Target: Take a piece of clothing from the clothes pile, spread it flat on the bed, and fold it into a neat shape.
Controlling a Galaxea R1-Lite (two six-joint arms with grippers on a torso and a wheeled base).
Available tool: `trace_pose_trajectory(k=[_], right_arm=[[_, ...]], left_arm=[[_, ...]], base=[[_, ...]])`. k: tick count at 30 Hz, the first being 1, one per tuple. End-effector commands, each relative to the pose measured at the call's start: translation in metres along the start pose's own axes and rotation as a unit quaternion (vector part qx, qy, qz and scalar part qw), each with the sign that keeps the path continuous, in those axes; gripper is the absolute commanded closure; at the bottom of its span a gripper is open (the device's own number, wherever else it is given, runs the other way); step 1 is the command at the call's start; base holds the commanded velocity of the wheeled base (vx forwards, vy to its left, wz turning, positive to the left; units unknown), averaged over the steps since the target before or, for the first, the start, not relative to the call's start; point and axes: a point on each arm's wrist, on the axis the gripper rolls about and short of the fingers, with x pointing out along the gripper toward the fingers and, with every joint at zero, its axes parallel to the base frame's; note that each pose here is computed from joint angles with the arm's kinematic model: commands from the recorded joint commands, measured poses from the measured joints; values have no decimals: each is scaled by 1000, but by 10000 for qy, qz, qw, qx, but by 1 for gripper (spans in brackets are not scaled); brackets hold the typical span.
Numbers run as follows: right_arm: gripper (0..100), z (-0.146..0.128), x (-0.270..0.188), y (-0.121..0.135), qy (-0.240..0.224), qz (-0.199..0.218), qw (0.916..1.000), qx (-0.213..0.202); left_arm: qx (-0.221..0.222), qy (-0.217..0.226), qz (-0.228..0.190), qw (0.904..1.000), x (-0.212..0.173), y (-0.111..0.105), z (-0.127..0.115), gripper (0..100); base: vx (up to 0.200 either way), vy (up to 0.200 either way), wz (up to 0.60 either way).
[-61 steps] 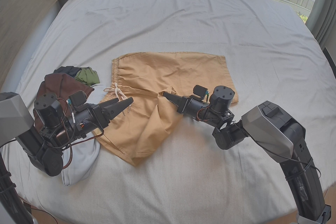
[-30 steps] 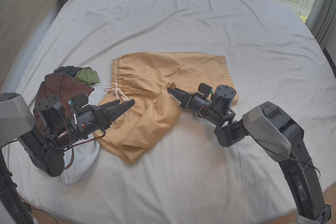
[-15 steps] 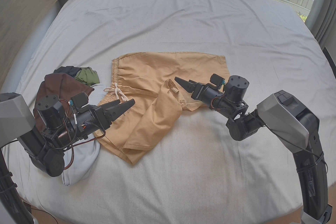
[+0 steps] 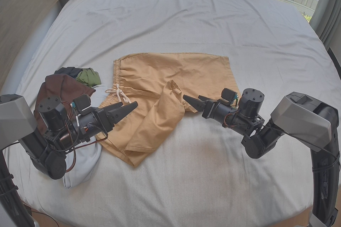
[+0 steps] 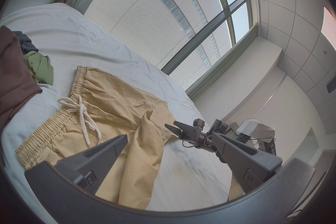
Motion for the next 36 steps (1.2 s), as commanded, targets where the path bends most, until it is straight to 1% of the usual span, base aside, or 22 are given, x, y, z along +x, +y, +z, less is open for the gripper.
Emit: trace_pose_trajectory(k=[1, 4, 8, 15, 21, 23, 30, 33, 36], right_arm=[[0, 2, -6, 14, 46, 93, 9999, -29], [0, -2, -5, 14, 106, 86, 9999, -5], [0, -9, -10, 14, 323, -4, 9994, 92], [0, -19, -6, 21, 425, 98, 9990, 114], [0, -45, 0, 24, 696, 152, 9972, 214], [0, -54, 0, 21, 772, 128, 9966, 244], [0, -55, 4, 22, 757, 186, 9966, 267], [0, -62, 9, 22, 767, 229, 9963, 315], [0, -65, 14, 22, 641, 322, 9969, 327]], left_arm=[[-19, 21, 12, 10000, 0, 1, -2, 0], [-19, 21, 12, 10000, 0, 1, -2, 0], [-23, 26, 15, 10000, 0, 1, -2, 0], [-27, 32, 18, 10000, 1, 2, -2, 0], [-18, 17, 18, 10000, 0, 2, -1, 0], [-15, 26, 15, 10000, 0, 1, -2, 0], [-2, 10, 6, 10000, 0, 1, -1, 0], [-11, 21, 12, 10000, 0, 1, -2, 0], [-3, 21, 12, 10000, 1, 1, -2, 0]], base=[[0, 0, 0], [0, 0, 0], [0, 0, 0], [0, 0, 0], [0, 0, 0], [0, 0, 0], [0, 0, 0], [0, 0, 0], [0, 0, 0]])
